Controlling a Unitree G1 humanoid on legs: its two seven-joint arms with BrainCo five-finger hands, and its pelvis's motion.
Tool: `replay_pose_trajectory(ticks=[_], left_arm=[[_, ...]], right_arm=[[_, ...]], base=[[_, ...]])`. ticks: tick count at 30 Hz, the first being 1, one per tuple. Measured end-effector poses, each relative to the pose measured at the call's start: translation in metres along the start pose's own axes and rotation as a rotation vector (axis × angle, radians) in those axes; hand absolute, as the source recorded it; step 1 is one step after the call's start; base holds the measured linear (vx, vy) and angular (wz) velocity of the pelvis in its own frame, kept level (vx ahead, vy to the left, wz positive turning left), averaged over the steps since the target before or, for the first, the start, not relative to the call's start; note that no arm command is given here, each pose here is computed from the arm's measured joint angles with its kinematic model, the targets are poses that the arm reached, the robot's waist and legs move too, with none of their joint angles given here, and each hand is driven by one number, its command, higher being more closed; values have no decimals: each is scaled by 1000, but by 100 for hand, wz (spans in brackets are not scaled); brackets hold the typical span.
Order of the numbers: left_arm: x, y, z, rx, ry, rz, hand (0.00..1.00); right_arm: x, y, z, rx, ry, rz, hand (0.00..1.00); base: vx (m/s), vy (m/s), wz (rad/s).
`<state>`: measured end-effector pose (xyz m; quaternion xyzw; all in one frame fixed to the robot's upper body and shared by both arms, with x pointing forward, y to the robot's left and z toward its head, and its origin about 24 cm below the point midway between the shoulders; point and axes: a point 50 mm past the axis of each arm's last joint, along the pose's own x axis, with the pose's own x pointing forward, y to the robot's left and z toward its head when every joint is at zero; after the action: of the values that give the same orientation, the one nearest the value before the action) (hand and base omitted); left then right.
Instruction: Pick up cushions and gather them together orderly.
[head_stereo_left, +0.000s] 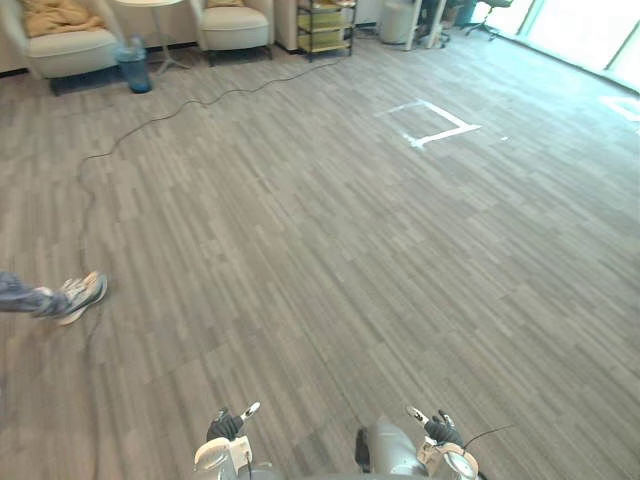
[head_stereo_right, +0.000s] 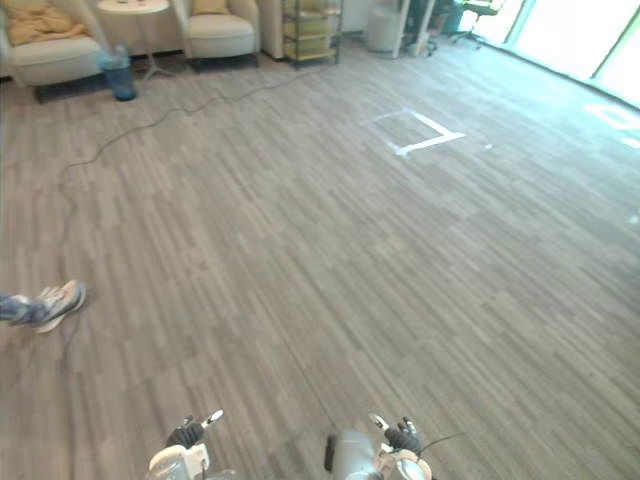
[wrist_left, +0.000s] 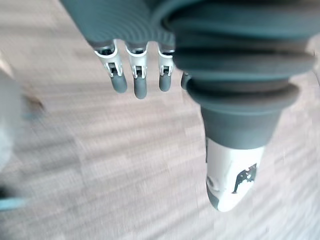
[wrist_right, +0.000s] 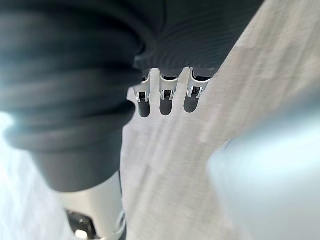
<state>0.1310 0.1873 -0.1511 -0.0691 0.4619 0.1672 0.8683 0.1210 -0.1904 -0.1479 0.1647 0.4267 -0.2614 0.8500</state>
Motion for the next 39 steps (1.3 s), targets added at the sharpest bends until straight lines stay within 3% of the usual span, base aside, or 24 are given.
replay_pose_trajectory(ticks=[9,15,19,27,33,39], left_arm=[[-2,-25,-2,4,6,-60,0],[-2,4,21,-16,-121,16,0],[-5,11,11,-122,-108,49,0],[-5,34,11,-125,-109,114,0],[-3,17,1,-67,-38,75,0],[-5,-18,-10,-17,6,-30,0]], right_arm=[[6,-10,27,-56,-74,0,0],[2,25,15,-87,-34,95,0],[0,38,10,-94,-18,131,0],[-3,25,-7,-91,31,97,0],[-5,20,4,-65,-47,97,0],[1,-4,10,-110,-40,39,0]], base=[[776,-178,-28],[706,-42,-132],[686,231,-158],[856,431,-82],[688,210,-31],[794,-30,42]])
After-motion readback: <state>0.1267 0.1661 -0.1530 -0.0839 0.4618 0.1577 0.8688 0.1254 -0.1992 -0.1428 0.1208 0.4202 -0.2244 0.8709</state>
